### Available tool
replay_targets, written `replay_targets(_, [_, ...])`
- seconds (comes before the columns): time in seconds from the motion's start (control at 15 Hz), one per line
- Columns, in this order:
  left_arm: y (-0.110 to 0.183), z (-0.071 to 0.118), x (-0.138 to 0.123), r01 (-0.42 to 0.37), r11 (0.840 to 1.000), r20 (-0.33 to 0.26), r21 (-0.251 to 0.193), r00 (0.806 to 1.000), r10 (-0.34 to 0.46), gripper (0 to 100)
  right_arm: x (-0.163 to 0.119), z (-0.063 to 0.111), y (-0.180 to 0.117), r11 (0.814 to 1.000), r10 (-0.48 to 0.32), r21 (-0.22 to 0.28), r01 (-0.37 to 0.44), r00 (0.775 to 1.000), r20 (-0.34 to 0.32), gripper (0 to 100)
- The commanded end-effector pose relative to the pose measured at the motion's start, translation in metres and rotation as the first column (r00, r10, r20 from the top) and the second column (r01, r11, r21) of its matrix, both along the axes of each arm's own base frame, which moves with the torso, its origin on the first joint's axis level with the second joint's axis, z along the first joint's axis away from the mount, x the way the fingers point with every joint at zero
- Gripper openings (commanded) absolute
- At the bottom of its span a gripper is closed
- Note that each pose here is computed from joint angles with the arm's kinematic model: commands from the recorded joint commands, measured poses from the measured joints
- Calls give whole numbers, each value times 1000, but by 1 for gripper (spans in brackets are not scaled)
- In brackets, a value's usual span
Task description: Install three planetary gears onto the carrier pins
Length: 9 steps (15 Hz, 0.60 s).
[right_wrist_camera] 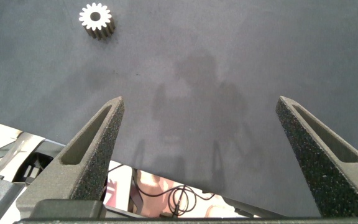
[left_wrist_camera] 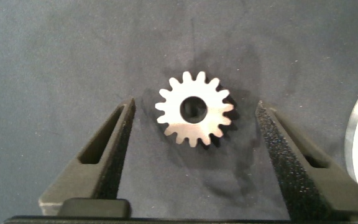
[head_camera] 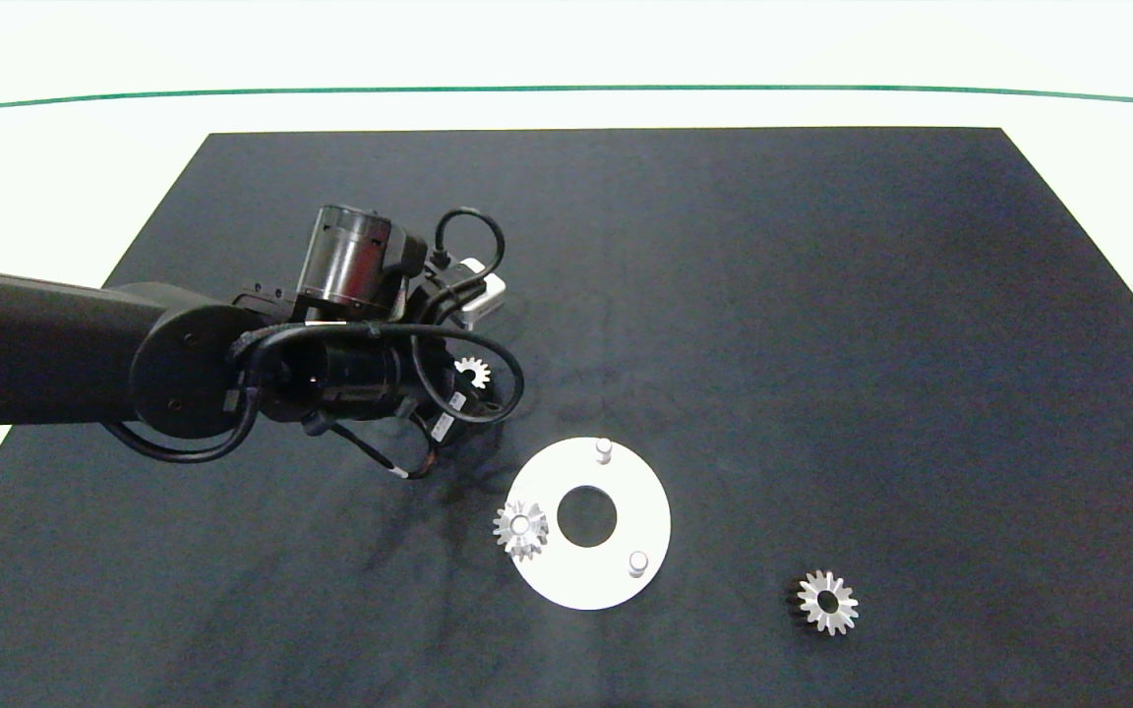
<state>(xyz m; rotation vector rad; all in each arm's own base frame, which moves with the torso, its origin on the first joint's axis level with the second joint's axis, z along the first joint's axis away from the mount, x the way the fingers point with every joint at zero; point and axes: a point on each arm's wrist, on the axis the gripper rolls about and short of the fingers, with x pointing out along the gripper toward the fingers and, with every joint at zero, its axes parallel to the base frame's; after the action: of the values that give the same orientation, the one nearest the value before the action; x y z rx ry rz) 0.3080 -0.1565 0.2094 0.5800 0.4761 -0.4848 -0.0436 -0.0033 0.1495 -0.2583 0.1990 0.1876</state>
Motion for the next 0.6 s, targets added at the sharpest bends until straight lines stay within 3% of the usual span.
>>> replay_targets(0.07, [2,1,0,0,1000,1,-2,1000,0,72,0,0,0,1000,-1,-2,1,1000,-3,100])
replay_targets(0.6, [-1,2,2,10,1000,3,-13,1000,-10,55,0,0,0,1000,-1,-2,1,1000,-2,100])
